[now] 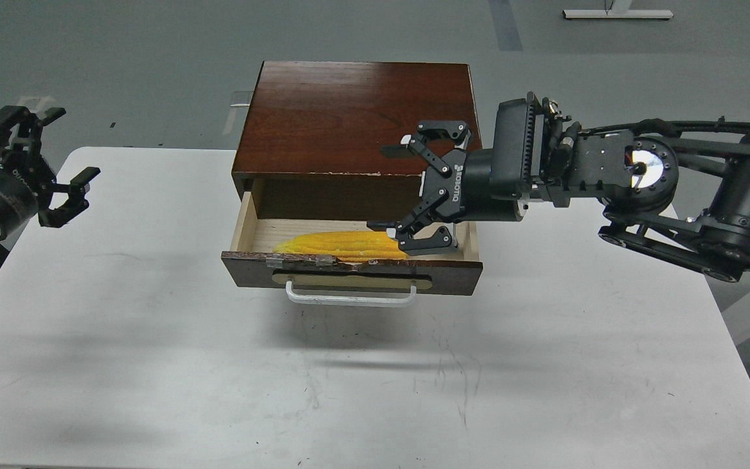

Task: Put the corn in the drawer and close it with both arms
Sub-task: 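Open the right gripper to drop the corn into the drawer, then withdraw the right gripper away from the box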

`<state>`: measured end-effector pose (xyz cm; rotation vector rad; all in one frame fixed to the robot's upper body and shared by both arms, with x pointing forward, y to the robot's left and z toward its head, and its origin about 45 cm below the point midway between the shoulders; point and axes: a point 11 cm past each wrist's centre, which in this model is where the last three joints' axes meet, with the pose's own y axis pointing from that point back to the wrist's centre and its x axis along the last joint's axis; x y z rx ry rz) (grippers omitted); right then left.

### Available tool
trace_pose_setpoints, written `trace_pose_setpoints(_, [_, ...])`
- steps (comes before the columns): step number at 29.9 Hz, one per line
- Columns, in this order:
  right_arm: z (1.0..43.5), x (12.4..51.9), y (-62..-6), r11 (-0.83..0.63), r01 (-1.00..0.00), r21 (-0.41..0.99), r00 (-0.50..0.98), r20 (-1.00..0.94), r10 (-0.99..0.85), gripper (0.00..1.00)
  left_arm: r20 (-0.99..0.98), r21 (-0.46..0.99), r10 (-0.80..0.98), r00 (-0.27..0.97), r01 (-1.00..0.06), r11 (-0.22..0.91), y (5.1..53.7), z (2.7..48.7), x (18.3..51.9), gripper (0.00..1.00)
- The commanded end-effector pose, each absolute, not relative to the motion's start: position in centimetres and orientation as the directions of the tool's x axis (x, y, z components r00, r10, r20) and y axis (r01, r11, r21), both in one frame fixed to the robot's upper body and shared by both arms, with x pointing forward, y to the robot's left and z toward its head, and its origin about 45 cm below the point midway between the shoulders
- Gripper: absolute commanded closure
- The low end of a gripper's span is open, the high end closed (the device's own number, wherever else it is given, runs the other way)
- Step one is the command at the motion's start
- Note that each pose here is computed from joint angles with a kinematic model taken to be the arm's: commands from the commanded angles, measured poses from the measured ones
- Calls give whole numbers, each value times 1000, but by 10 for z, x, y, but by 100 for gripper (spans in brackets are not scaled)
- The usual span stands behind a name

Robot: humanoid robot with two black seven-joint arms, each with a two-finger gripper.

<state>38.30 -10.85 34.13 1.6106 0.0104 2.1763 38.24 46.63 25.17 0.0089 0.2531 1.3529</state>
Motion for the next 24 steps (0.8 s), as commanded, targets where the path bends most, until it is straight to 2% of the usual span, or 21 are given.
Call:
trace_pose_setpoints(1, [398, 403, -109, -900, -435, 40, -53, 996, 70, 0, -170, 149, 966, 195, -964, 221, 468, 254, 382, 2])
trace_pose_setpoints(2, [409, 408, -112, -887, -462, 4, 15, 1000, -3, 0, -167, 146, 967, 194, -965, 219, 469, 255, 382, 2])
trace_pose_setpoints(4, [441, 429, -135, -813, -574, -92, 314, 893, -323, 1, -160, 117, 968, 194, -970, 214, 472, 260, 382, 2])
trace_pose_setpoints(6, [448, 446, -163, -748, -656, -107, 431, 759, -487, 1, -158, 99, 968, 196, -972, 213, 472, 263, 382, 2])
trace_pose_setpoints(7, [448, 459, -199, -673, -734, -94, 492, 609, -622, 1, -151, 92, 968, 199, -972, 215, 472, 265, 383, 2])
trace_pose_setpoints(8, [448, 463, -216, -638, -765, -89, 507, 528, -682, 1, -150, 89, 968, 202, -972, 217, 471, 266, 383, 2])
trace_pose_setpoints(9, [440, 471, -250, -569, -820, -69, 510, 365, -779, 1, -149, 80, 967, 206, -972, 220, 471, 269, 385, 2])
trace_pose_setpoints(10, [414, 477, -281, -500, -866, -25, 486, 200, -851, 0, -147, 77, 967, 209, -972, 222, 471, 270, 386, 2])
trace_pose_setpoints(12, [364, 474, -319, -422, -905, 52, 422, -11, -906, 0, -129, 62, 967, 221, -971, 230, 469, 278, 389, 2])
trace_pose_setpoints(13, [349, 472, -329, -401, -913, 75, 398, -56, -916, 0, -115, 49, 967, 229, -971, 236, 468, 283, 391, 2])
trace_pose_setpoints(16, [280, 450, -360, -337, -921, 193, 313, -146, -939, 0, 33, -18, 953, 301, -953, 302, 452, 312, 395, 2])
trace_pose_setpoints(18, [258, 439, -369, -320, -920, 227, 287, -167, -943, 0, 188, -66, 924, 332, -935, 349, 440, 333, 393, 2])
trace_pose_setpoints(19, [258, 439, -369, -320, -920, 227, 287, -168, -943, 0, 189, -66, 924, 332, -935, 349, 440, 333, 393, 2])
trace_pose_setpoints(22, [253, 431, -388, -279, -932, 231, 242, -176, -954, 0, 634, -70, 682, 365, -851, 520, 392, 391, 366, 2])
trace_pose_setpoints(23, [253, 431, -388, -279, -932, 231, 241, -176, -954, 0, 635, -70, 681, 364, -851, 521, 392, 391, 366, 2])
trace_pose_setpoints(24, [253, 431, -391, -270, -934, 232, 234, -172, -957, 0, 728, -72, 590, 350, -817, 572, 372, 403, 355, 2])
